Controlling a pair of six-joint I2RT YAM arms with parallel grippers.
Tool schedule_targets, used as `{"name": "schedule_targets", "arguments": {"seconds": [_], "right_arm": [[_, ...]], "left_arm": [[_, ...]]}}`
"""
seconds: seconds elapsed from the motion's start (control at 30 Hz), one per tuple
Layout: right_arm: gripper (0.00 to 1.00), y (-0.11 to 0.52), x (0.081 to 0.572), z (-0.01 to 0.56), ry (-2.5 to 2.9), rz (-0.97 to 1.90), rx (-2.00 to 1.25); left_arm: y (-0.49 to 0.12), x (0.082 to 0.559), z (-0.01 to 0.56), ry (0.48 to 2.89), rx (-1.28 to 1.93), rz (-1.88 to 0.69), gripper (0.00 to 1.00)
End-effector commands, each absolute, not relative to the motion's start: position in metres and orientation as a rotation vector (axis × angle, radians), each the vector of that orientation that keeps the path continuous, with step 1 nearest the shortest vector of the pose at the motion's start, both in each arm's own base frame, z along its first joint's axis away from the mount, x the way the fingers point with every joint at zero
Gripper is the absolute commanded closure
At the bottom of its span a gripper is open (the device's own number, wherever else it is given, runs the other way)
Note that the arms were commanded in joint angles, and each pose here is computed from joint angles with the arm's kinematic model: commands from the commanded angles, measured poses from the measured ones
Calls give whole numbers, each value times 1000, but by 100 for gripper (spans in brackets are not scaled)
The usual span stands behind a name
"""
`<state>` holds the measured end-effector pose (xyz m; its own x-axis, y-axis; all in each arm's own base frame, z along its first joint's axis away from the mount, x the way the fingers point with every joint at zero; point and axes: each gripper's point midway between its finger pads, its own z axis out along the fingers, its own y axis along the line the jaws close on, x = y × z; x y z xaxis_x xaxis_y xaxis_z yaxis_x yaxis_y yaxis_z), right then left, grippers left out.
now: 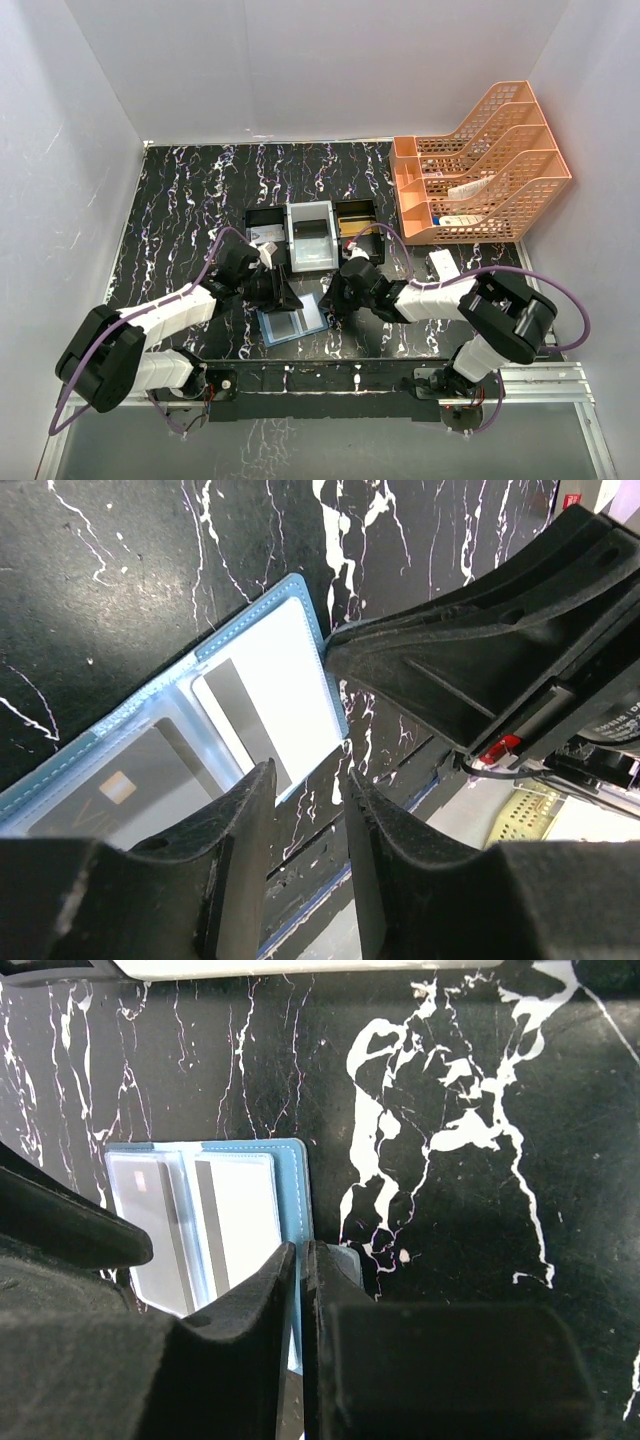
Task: Take the credit cards out of the card holder
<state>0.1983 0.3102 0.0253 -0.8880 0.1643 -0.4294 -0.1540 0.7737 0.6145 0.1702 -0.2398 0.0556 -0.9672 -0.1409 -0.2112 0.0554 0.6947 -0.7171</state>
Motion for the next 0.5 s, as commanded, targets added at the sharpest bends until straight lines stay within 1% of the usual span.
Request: {"name": "schedule_targets", "arguments": {"seconds": [0.0,0.17,0.37,0.47], "right_arm": [[92,305,187,20,2519,926,66],[92,315,177,35,2486,1003,31],[86,307,193,55,2441,886,34],[84,313,197,70,2410,909,9]], "left_arm": [[-239,173,53,2643,-87,-1111,68],[-234,170,45,2677,-84,-1059,69],[-229,170,50,2665,-59,-1024,70],[-230,169,52,2659,-52,-1037,70]]}}
